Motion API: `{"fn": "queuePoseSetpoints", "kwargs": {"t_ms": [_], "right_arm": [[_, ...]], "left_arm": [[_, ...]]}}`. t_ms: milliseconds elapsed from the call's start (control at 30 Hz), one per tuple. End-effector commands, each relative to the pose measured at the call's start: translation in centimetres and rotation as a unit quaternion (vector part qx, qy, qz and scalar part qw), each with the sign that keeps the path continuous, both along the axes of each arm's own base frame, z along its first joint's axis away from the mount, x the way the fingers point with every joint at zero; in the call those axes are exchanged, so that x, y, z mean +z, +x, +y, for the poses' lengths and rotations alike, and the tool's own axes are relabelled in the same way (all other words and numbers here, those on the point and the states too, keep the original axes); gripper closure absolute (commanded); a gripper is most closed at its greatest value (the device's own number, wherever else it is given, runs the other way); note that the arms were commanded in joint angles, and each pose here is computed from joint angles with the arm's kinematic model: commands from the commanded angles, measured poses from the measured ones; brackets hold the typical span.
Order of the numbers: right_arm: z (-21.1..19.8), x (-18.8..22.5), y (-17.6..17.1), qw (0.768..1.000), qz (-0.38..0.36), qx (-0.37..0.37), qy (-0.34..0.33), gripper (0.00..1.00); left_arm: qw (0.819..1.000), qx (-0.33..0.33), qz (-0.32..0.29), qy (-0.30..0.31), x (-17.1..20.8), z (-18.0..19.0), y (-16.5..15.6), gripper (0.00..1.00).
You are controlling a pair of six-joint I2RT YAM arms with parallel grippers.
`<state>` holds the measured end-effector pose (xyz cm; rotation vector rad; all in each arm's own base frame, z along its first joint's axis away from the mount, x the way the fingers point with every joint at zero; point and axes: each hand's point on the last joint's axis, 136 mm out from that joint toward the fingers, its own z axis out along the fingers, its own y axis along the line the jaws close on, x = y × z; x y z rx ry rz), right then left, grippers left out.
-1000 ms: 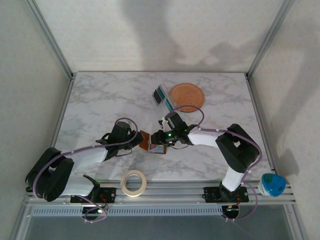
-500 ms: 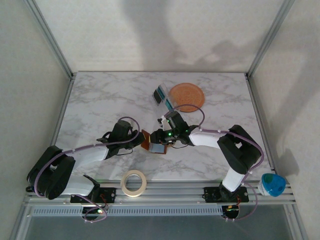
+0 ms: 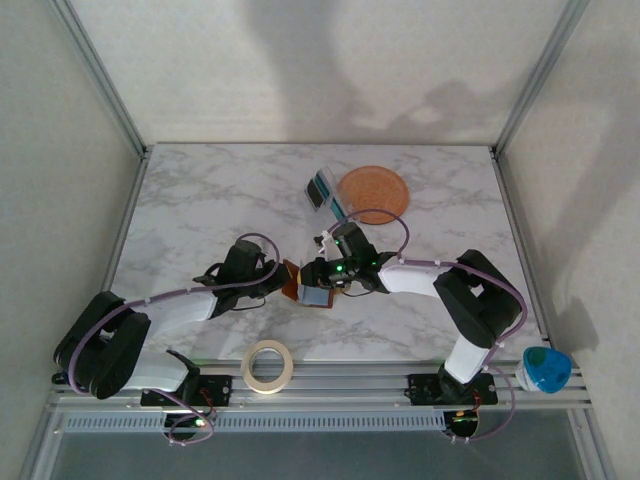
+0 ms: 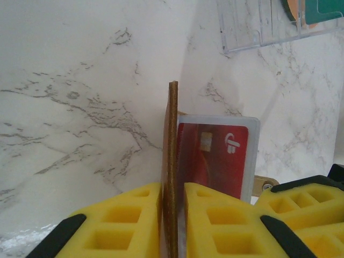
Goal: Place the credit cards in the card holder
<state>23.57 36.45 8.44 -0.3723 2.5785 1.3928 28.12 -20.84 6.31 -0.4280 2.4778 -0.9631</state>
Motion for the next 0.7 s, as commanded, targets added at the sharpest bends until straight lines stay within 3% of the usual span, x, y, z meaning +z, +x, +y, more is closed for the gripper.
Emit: {"fn": "queuePoseSetpoints", "kwargs": {"t_ms": [0, 367, 533, 667], "right_arm": [[0.0, -0.8, -0.1, 1.0, 0.01, 0.005, 0.003, 0.87], [-0.1, -2.1, -0.1, 1.0, 0.021, 0.0, -0.007, 0.88], [-0.3, -2.7, 0.0, 0.999, 0.025, -0.006, -0.022, 0.85], [-0.3, -2.8, 0.1, 0.999, 0.025, -0.006, -0.023, 0.74]], "left_arm": [[1.0, -0.007, -0.019, -0.01, 1.5, -0.3, 0.6, 0.82], [0.999, -0.013, -0.029, -0.017, 2.0, -0.4, 0.5, 0.72], [0.999, -0.019, -0.023, -0.015, 1.4, -0.6, 0.4, 0.69], [0.999, -0.024, -0.019, -0.018, 1.1, -0.9, 0.5, 0.68]]}}
